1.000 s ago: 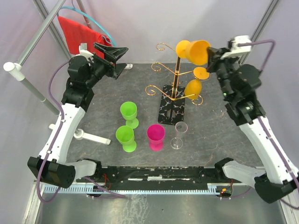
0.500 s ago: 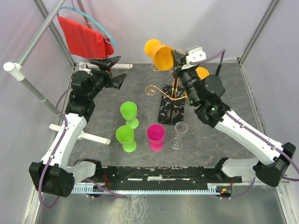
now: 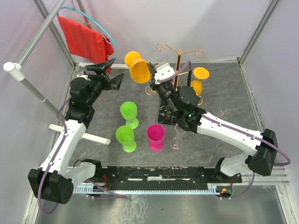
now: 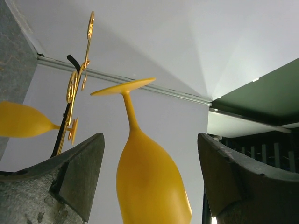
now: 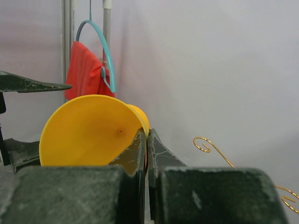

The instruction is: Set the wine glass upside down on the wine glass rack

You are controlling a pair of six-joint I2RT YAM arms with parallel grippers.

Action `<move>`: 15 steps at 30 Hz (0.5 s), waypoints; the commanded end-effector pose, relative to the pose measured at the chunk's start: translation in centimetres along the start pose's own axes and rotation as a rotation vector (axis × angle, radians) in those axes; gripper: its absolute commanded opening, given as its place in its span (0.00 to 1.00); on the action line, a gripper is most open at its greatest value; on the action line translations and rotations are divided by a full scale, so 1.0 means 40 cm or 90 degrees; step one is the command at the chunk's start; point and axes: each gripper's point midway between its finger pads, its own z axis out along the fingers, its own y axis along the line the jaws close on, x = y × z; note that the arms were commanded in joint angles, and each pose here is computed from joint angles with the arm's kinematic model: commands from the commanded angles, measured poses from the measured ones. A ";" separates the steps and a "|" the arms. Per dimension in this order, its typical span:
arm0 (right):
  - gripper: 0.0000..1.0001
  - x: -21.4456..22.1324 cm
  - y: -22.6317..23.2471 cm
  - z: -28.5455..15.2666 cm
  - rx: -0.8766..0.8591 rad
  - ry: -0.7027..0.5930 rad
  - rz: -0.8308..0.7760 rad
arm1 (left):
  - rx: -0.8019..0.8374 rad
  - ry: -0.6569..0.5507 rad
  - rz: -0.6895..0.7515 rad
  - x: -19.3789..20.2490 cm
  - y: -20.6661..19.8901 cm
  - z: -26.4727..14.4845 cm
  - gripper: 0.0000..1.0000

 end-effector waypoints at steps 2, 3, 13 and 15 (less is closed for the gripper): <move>0.01 -0.064 -0.004 0.006 0.029 -0.063 0.026 | 0.052 0.001 -0.015 0.007 -0.058 -0.022 0.85; 0.01 -0.061 0.002 0.007 0.028 -0.064 0.029 | 0.051 0.001 -0.014 0.007 -0.056 -0.023 0.84; 0.01 -0.061 0.096 0.022 -0.007 -0.080 0.022 | 0.044 0.006 -0.019 0.006 -0.035 -0.024 0.77; 0.01 -0.062 0.112 0.022 -0.013 -0.086 0.025 | 0.043 0.008 -0.018 0.007 -0.033 -0.026 0.76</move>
